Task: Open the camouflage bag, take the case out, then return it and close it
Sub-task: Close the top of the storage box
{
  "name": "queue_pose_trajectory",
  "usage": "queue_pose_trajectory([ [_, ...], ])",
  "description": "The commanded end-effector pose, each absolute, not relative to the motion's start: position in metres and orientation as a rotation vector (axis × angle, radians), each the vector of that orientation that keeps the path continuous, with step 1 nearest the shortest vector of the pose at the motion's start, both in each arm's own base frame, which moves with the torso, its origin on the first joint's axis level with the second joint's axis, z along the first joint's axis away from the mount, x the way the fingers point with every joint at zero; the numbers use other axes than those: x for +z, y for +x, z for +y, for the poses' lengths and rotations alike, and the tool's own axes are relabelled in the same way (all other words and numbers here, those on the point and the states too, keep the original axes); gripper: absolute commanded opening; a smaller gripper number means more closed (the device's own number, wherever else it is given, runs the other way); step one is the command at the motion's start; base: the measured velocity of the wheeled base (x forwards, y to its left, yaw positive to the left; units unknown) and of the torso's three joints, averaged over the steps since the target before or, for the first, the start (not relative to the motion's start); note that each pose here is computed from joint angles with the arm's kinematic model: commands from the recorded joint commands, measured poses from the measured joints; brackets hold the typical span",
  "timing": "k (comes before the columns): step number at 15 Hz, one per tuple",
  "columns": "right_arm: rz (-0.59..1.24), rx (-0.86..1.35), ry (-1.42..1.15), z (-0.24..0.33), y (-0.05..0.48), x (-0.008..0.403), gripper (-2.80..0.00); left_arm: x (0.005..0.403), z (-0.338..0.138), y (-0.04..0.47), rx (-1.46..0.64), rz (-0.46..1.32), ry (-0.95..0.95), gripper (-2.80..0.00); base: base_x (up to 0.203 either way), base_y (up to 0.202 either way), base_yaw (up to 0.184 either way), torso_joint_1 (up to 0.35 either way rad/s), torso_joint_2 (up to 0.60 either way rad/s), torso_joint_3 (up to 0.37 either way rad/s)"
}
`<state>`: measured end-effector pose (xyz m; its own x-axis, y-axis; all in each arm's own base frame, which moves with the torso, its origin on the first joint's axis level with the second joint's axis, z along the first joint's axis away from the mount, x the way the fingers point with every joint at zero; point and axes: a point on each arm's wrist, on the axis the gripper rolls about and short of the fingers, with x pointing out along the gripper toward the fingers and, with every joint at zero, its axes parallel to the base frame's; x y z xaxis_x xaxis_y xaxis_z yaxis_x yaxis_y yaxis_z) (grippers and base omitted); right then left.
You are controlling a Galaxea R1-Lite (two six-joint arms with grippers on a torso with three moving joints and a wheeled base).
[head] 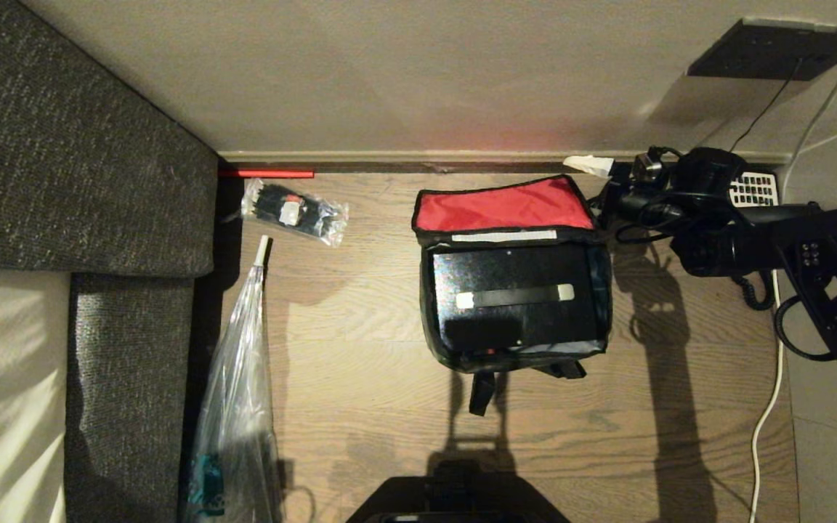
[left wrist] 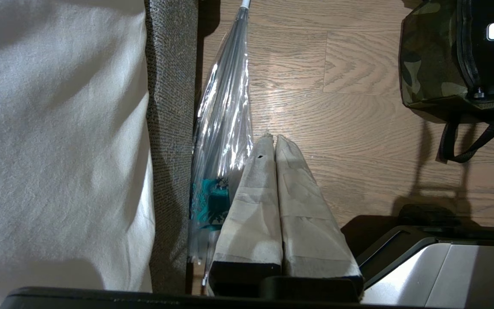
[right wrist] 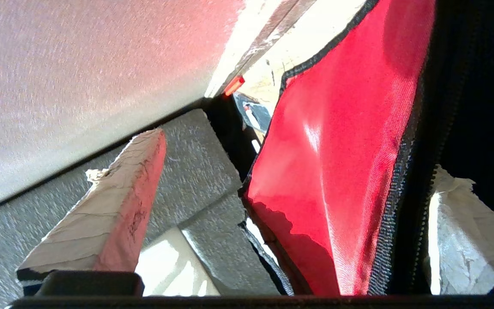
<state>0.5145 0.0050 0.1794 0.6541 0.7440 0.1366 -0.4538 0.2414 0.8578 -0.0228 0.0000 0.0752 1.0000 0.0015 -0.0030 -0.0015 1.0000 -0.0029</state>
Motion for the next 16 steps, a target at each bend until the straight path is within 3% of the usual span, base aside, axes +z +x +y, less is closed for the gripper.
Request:
queue_pose_trajectory([
  [1,0.334,0.849,1.057,0.006,0.513,0.183,0.00,0.075,0.000,-0.023,0.002,0.003,-0.003,-2.80,0.000,0.000,0.000,0.000,0.00,0.000],
  [5,0.376,0.898,1.185,0.007,0.501,0.213,0.00,0.075,0.000,-0.023,0.002,0.003,-0.003,-2.80,0.000,0.000,0.000,0.000,0.00,0.000],
  [16,0.606,0.791,1.218,0.009,0.449,0.266,0.00,0.075,0.000,-0.023,0.002,0.003,-0.003,-2.80,0.000,0.000,0.000,0.000,0.00,0.000],
])
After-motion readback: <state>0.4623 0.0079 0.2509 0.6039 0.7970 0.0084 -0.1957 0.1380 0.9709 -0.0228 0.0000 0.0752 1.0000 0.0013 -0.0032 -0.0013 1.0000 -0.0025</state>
